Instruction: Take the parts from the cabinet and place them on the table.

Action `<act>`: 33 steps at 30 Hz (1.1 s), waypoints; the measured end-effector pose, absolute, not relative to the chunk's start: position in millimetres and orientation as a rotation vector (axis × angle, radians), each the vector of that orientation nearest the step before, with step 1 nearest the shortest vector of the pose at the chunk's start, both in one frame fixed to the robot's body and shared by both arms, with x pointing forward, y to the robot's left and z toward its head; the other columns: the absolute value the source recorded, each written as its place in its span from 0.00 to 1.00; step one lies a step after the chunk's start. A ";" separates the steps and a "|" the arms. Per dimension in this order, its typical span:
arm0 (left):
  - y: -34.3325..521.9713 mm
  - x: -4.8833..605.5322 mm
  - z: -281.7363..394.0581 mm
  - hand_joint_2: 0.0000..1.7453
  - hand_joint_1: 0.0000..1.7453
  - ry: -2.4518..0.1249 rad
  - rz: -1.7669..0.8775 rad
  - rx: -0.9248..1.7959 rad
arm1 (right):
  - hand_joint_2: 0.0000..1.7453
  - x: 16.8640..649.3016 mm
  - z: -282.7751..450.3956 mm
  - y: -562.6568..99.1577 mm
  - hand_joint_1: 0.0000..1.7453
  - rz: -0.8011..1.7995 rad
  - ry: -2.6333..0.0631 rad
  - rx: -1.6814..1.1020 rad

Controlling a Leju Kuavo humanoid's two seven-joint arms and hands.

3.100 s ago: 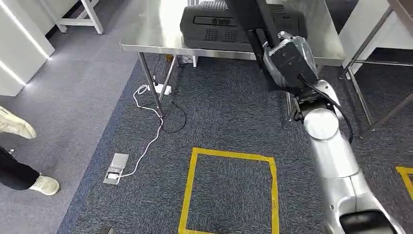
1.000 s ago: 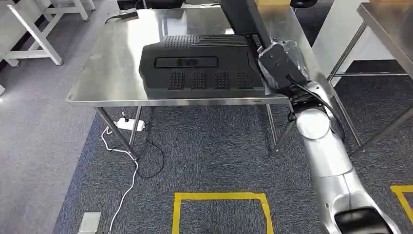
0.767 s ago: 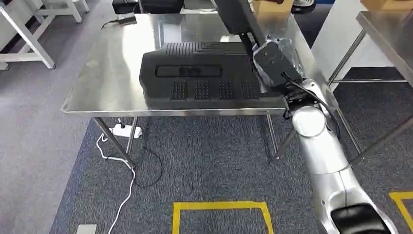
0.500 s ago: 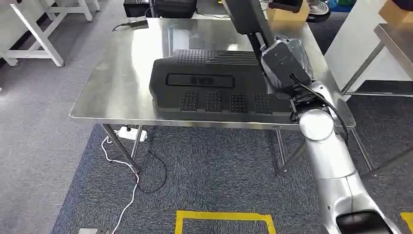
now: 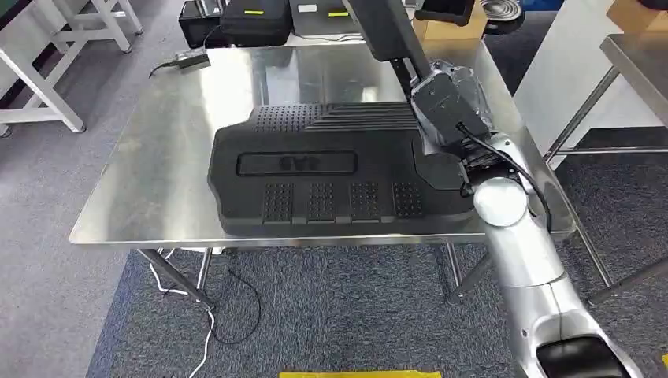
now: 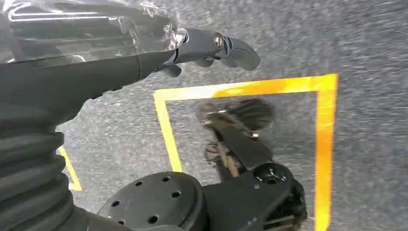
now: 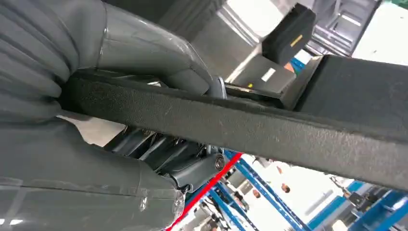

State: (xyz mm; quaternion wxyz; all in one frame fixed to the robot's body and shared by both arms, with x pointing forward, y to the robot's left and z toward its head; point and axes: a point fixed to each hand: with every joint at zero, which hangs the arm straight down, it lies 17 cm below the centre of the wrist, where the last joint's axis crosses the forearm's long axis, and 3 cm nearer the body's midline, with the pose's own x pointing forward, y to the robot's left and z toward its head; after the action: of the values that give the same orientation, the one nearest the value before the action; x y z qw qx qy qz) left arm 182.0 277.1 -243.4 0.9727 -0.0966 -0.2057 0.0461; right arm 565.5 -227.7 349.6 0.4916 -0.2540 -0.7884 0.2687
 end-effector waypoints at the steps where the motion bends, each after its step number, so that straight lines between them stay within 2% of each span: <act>1: 277.1 181.1 -243.7 1.00 0.00 -0.414 0.093 -0.195 | 1.00 565.5 349.9 -226.9 0.98 0.652 -1.915 -0.618; 10: 280.4 185.6 -242.2 1.00 0.00 -0.423 0.101 -0.194 | 1.00 566.3 366.0 -220.7 0.98 0.655 -1.964 -0.636; 19: 277.2 181.0 -243.0 1.00 0.00 -0.414 0.112 -0.206 | 1.00 570.7 345.9 -220.9 0.98 0.671 -1.923 -0.624; 33: 279.5 183.9 -242.2 1.00 0.00 -0.416 0.109 -0.203 | 1.00 574.6 352.2 -217.7 0.98 0.687 -1.926 -0.665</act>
State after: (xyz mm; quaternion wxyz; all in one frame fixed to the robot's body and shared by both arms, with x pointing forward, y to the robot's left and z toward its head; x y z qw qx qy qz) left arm 183.9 279.5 -242.2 0.9719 -0.1006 -0.2059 0.0540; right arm 574.6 -217.7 352.2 0.4755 -0.2722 -0.7880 0.2808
